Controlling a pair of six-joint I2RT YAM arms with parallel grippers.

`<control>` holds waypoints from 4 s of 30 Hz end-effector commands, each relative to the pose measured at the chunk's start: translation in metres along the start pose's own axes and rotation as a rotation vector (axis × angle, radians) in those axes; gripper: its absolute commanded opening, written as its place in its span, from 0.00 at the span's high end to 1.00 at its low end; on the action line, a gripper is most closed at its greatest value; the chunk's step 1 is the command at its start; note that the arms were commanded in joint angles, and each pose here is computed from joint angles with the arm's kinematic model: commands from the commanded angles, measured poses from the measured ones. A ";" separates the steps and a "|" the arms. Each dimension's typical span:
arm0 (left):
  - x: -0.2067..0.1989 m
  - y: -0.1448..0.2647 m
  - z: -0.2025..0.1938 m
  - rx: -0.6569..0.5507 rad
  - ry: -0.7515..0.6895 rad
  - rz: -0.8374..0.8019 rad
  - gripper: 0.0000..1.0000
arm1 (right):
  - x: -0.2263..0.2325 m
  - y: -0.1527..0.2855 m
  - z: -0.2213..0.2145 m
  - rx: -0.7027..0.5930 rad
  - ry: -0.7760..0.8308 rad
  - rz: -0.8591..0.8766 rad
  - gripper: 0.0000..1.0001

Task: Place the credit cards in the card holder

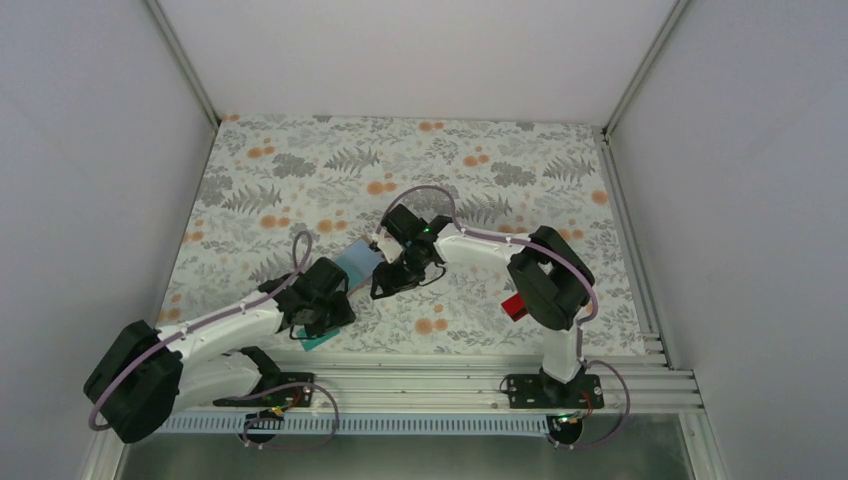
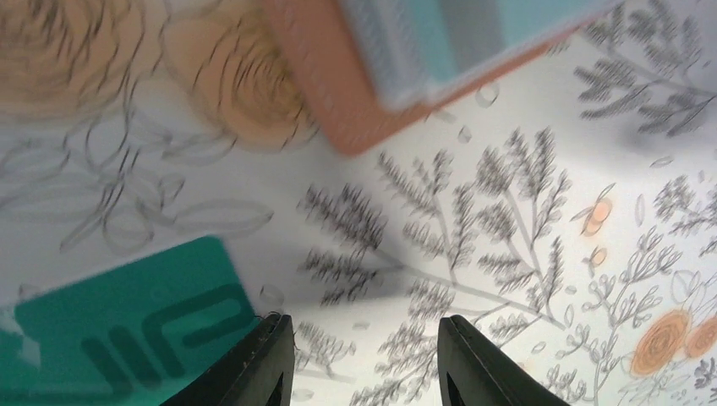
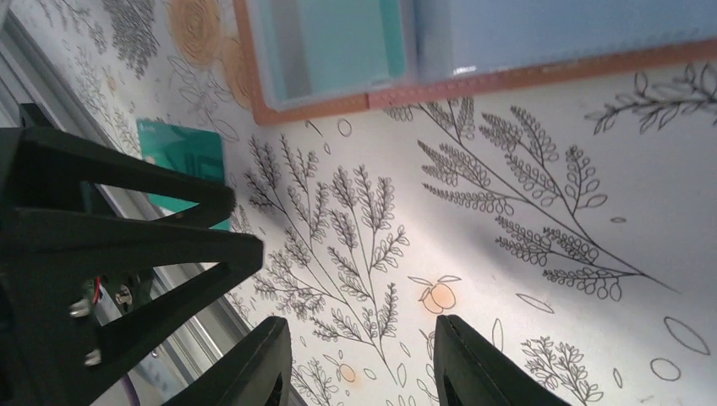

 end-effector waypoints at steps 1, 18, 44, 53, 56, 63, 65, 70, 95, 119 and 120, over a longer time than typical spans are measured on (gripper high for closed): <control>0.042 -0.001 -0.046 0.151 0.122 0.185 0.56 | 0.008 0.008 0.001 -0.024 0.019 0.048 0.56; 0.049 0.061 -0.046 -0.023 0.436 0.160 0.27 | 0.079 -0.017 0.013 0.071 0.210 0.190 0.58; 0.085 0.036 -0.063 -0.073 0.822 0.267 0.15 | 0.091 -0.112 -0.016 0.335 0.339 0.248 0.84; 0.093 0.031 -0.049 -0.221 0.936 0.201 0.23 | 0.086 -0.122 -0.014 0.357 0.333 0.245 0.84; 0.094 0.035 -0.044 -0.267 0.960 0.207 0.25 | 0.092 -0.116 -0.007 0.332 0.334 0.265 0.85; 0.091 0.053 -0.032 -0.344 0.966 0.198 0.28 | 0.123 -0.088 0.021 0.230 0.354 0.331 0.87; 0.092 0.049 -0.035 -0.328 0.974 0.197 0.27 | 0.118 -0.094 0.024 0.224 0.346 0.302 0.88; 0.092 0.047 -0.038 -0.309 0.976 0.211 0.27 | 0.081 -0.120 0.016 0.254 0.302 0.199 0.91; 0.101 0.012 -0.049 -0.258 1.015 0.169 0.38 | 0.062 -0.145 -0.032 0.370 0.310 0.128 0.92; 0.075 0.051 -0.017 -0.389 0.880 0.042 0.72 | 0.069 -0.144 -0.029 0.402 0.280 0.188 0.92; 0.074 0.053 -0.016 -0.390 0.875 0.039 0.72 | 0.070 -0.144 -0.029 0.405 0.278 0.190 0.93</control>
Point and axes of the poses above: each gripper's point midway between its finger pads, its own y axis back along the fingers, its own x axis along the line the jaws close on, z = x × y, the point moved 4 cm from there along y, back along the fingers, and after that the axes turned 13 degrees about -y, right-handed, at the moved point
